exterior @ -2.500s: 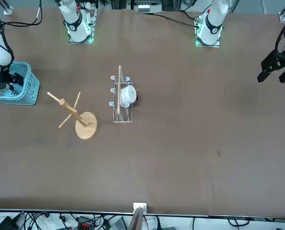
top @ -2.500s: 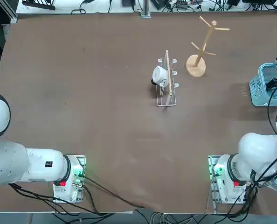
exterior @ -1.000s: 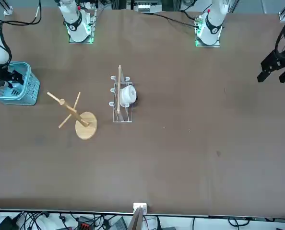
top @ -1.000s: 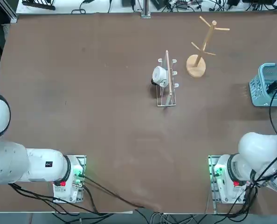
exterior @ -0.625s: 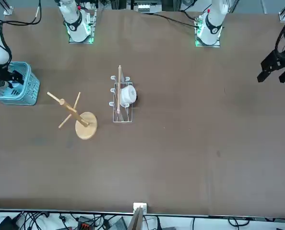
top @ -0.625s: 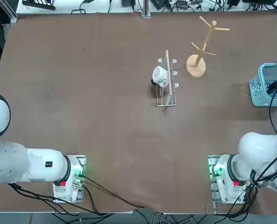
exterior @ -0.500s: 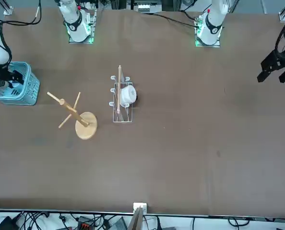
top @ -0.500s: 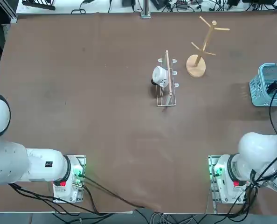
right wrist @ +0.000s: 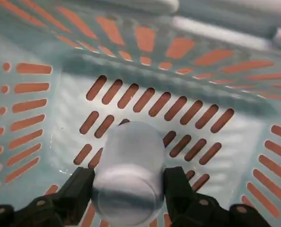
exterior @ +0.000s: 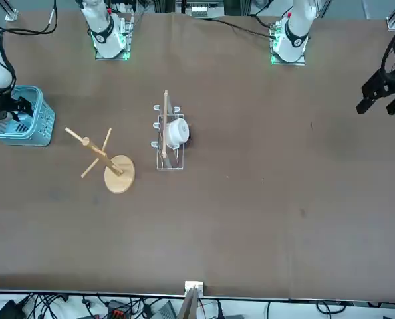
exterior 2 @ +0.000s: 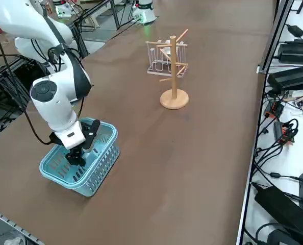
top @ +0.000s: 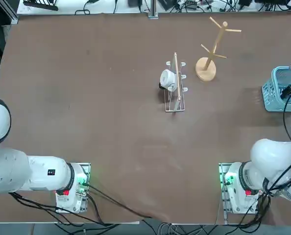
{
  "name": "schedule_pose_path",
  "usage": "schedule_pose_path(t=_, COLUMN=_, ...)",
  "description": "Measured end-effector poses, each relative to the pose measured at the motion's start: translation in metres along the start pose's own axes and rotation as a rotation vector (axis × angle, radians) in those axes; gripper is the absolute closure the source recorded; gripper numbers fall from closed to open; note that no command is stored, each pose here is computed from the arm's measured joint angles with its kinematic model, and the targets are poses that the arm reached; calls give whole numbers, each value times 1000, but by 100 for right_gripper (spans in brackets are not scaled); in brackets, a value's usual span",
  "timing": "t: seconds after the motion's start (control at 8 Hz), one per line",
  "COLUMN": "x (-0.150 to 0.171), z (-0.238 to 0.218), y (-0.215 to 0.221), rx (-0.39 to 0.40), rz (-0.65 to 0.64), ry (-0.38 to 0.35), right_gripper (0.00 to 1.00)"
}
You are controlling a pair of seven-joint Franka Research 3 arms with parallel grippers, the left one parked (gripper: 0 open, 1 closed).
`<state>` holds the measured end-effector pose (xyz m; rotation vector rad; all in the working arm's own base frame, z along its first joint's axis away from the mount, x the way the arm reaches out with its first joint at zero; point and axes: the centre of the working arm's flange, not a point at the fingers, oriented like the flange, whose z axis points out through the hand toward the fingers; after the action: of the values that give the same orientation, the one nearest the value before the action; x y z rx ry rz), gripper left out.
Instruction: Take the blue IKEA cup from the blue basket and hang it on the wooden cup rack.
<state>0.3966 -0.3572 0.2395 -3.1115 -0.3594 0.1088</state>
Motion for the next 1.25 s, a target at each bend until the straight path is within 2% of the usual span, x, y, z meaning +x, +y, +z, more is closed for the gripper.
schedule_pose_path(t=0.5, x=10, z=-15, y=3, rx=3, rz=-14, ry=-2, right_gripper=15)
schedule_pose_path(t=1.25, x=55, z=-144, y=13, rx=55, rz=-64, ry=-66, right_gripper=15)
